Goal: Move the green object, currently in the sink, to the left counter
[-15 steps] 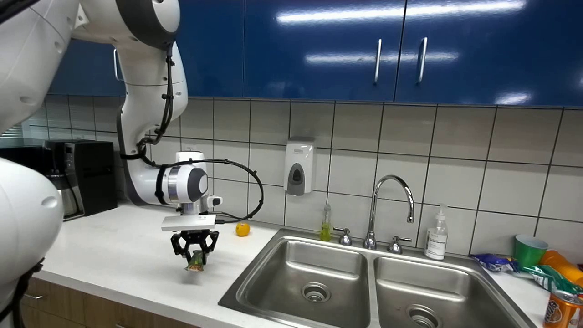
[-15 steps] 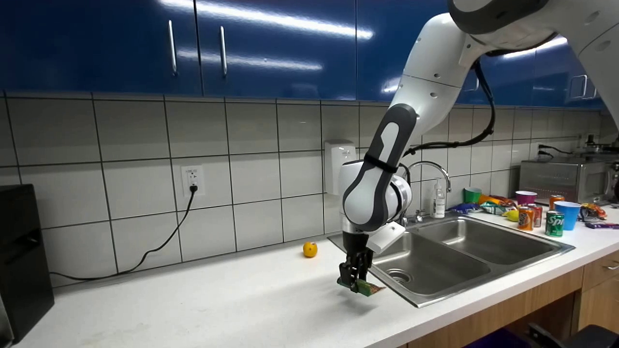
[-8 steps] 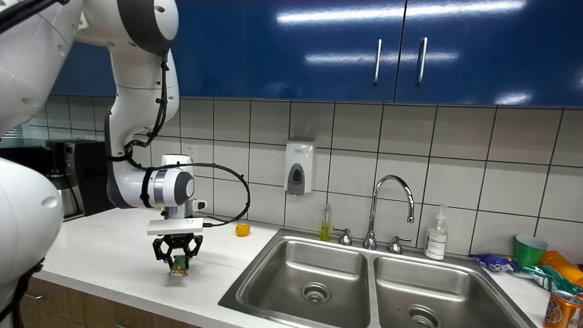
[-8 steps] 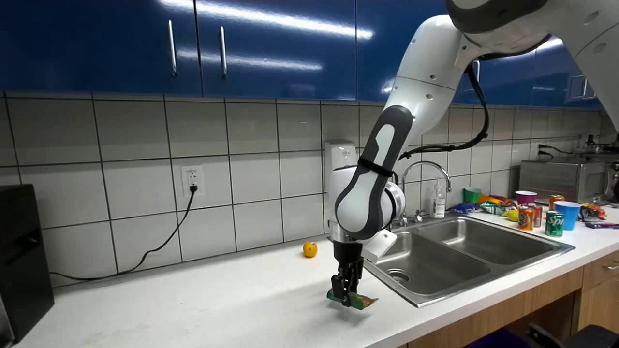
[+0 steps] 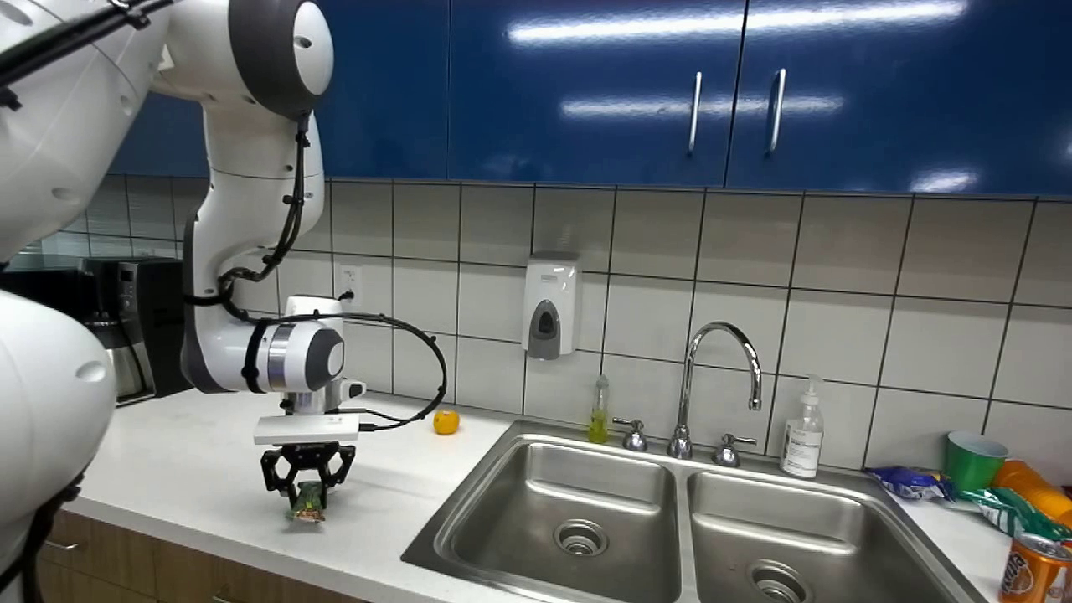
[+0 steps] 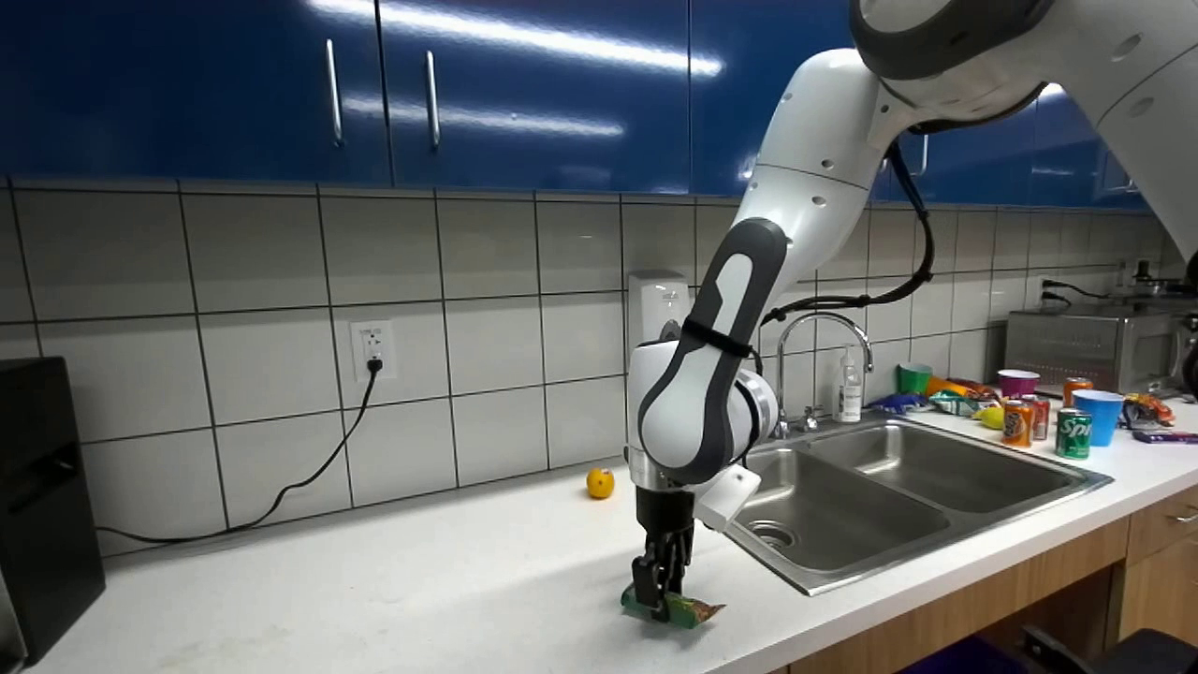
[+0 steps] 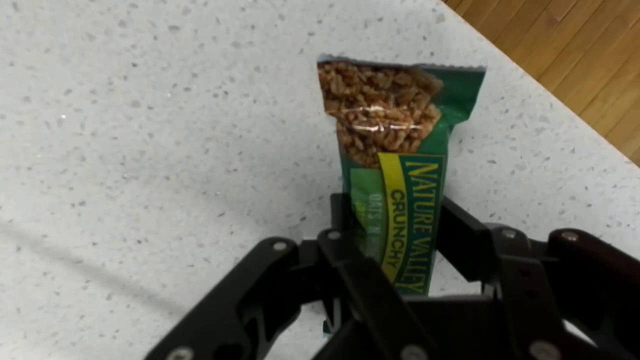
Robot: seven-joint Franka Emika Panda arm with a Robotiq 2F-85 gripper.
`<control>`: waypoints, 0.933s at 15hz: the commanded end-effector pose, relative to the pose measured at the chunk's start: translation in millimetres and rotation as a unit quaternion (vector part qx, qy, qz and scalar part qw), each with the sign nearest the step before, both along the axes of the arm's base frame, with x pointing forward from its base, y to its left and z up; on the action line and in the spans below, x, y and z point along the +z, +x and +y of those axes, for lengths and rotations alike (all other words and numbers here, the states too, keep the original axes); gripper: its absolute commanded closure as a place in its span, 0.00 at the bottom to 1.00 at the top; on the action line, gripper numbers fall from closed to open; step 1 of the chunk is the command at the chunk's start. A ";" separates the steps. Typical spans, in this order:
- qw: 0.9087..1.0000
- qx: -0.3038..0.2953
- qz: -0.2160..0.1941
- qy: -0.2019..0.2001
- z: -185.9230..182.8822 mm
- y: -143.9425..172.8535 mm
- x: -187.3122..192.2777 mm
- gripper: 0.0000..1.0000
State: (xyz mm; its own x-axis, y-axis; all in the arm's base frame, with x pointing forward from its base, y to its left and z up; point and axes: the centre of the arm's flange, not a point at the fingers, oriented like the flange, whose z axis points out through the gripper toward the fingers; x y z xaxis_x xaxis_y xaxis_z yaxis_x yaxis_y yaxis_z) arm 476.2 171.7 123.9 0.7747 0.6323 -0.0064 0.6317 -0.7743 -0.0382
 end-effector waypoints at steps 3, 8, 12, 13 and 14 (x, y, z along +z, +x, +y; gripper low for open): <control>1.000 0.004 0.001 0.016 2.1 7.6 -6.9 0.81; 1.000 0.002 0.000 0.012 2.5 12.7 -9.2 0.24; 1.000 0.000 -0.003 0.006 2.1 15.6 -5.3 0.00; 1.000 -0.002 -0.005 0.003 1.7 16.4 -1.8 0.00; 1.000 -0.003 -0.008 0.001 1.2 17.1 3.1 0.00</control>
